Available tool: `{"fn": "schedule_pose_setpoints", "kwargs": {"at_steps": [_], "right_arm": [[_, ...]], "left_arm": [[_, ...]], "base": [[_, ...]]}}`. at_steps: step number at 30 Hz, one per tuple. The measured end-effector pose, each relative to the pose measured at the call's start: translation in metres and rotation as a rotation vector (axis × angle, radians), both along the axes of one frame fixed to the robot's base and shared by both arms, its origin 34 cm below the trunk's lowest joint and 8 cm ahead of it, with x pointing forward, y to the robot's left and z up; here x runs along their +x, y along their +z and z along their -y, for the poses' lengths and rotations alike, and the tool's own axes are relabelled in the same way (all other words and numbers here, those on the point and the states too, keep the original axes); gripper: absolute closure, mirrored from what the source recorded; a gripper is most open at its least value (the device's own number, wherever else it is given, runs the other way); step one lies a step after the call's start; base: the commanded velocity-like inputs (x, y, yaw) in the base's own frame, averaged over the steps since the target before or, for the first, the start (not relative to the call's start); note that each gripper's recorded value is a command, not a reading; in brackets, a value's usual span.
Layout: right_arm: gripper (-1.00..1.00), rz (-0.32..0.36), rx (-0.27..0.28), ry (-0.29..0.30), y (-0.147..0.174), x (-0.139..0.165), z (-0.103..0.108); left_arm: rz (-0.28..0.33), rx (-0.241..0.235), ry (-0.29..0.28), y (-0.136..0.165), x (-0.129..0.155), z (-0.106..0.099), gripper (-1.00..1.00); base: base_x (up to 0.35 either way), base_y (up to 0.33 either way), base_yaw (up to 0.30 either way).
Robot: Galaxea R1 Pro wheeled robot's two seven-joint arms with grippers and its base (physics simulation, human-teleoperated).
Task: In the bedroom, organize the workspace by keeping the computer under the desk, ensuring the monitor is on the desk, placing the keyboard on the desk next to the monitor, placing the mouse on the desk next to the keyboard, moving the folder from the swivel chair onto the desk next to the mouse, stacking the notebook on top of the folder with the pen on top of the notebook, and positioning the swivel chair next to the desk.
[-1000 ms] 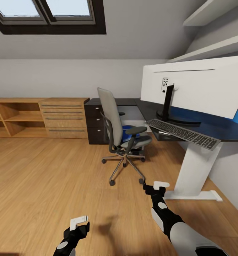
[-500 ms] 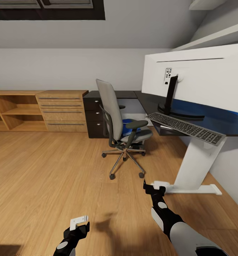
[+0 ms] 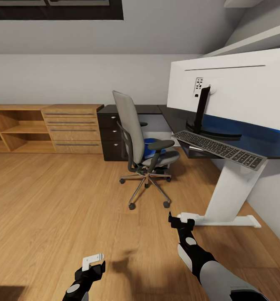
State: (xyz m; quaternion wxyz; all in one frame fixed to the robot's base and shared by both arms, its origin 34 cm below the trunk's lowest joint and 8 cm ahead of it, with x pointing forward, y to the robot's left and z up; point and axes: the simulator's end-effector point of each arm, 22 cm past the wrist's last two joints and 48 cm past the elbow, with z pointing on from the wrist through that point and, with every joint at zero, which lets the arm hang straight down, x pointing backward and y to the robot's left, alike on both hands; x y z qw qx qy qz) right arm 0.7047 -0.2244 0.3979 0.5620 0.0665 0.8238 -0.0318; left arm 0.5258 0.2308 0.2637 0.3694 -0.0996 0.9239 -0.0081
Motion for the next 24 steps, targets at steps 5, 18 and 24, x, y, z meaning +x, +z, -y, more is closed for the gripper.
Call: {"fn": "schedule_pose_setpoints", "kwargs": {"at_steps": [5,18,24], "right_arm": [[-1.0,0.0,0.0,0.0,0.0,0.0,-0.0002],[-1.0,0.0,-0.001,-0.002,0.0001,-0.0002,0.0003],[-1.0,0.0,-0.001,-0.003,0.0005,-0.0001,0.0005]], "left_arm": [[0.0,0.0,0.0,0.0,0.0,-0.0001,-1.0],[-0.001,0.004,0.002,-0.0005,-0.0006,-0.003,-1.0],[-0.001,0.005,0.004,-0.0006,-0.0008,-0.0047,-1.0]], "base": [[0.0,0.0,0.0],[0.029,0.0,0.0],[0.248,0.0,0.0]]}}
